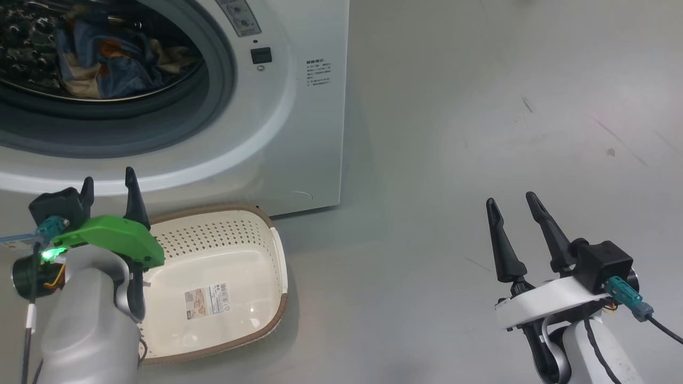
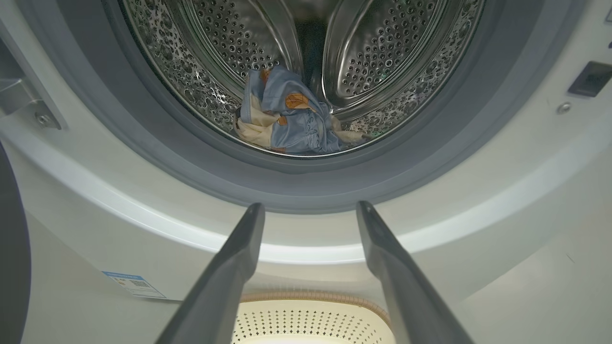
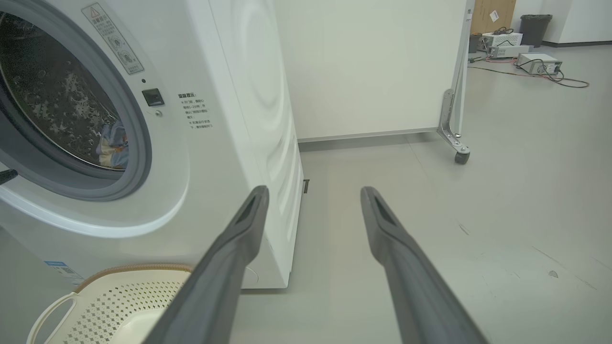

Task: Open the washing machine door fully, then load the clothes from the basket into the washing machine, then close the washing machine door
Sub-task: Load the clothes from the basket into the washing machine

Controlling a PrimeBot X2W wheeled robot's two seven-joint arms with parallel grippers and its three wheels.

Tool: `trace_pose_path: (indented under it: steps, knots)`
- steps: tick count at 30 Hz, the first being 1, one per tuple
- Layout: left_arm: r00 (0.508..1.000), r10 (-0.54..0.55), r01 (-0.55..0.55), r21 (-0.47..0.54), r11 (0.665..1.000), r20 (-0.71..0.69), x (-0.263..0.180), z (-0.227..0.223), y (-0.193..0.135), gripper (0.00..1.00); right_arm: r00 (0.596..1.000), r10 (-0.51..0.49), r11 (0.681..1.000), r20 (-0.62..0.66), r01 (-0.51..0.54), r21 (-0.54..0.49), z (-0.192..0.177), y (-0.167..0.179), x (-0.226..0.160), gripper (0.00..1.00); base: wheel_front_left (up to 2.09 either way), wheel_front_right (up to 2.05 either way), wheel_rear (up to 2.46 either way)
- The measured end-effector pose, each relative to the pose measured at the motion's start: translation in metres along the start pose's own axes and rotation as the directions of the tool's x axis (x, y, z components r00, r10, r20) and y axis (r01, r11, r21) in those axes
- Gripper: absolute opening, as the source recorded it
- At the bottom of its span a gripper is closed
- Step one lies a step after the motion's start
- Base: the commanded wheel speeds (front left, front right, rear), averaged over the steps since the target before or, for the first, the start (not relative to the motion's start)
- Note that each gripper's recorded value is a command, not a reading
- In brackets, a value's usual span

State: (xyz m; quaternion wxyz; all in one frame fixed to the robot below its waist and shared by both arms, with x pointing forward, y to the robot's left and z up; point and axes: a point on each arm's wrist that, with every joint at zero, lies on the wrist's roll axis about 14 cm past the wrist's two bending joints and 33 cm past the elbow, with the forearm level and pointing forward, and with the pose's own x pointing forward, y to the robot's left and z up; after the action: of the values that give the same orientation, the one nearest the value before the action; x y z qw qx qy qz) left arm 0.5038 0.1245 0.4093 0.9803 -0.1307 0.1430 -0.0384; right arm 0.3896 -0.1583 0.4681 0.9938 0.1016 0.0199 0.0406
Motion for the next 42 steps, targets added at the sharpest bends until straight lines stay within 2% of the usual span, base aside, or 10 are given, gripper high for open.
trace_pose_path:
  steps: [13, 23, 32, 42]
  knots:
    - [0.994, 0.041, -0.045, 0.034, 0.998, 0.105, -0.065, 0.015, 0.022, 1.00, 0.999, 0.036, 0.999, 0.034, -0.035, -0.005, 0.012, 0.012, -0.015, 1.00, 0.00, 0.00, 0.00]
    - [0.982, 0.137, -0.141, 0.020, 0.990, 0.128, -0.121, 0.004, 0.056, 1.00, 0.994, 0.104, 0.994, 0.034, -0.104, -0.016, 0.012, 0.035, -0.022, 1.00, 0.00, 0.00, 0.00]
    - [0.968, 0.159, -0.165, 0.015, 0.986, 0.196, -0.156, 0.014, 0.063, 1.00, 0.984, 0.168, 0.986, 0.051, -0.168, -0.018, 0.017, 0.055, -0.027, 1.00, 0.00, 0.00, 0.00]
    - [0.963, 0.153, -0.161, 0.019, 0.987, 0.223, -0.173, 0.016, 0.061, 1.00, 0.984, 0.170, 0.985, 0.058, -0.169, -0.019, 0.019, 0.056, -0.031, 1.00, 0.00, 0.00, 0.00]
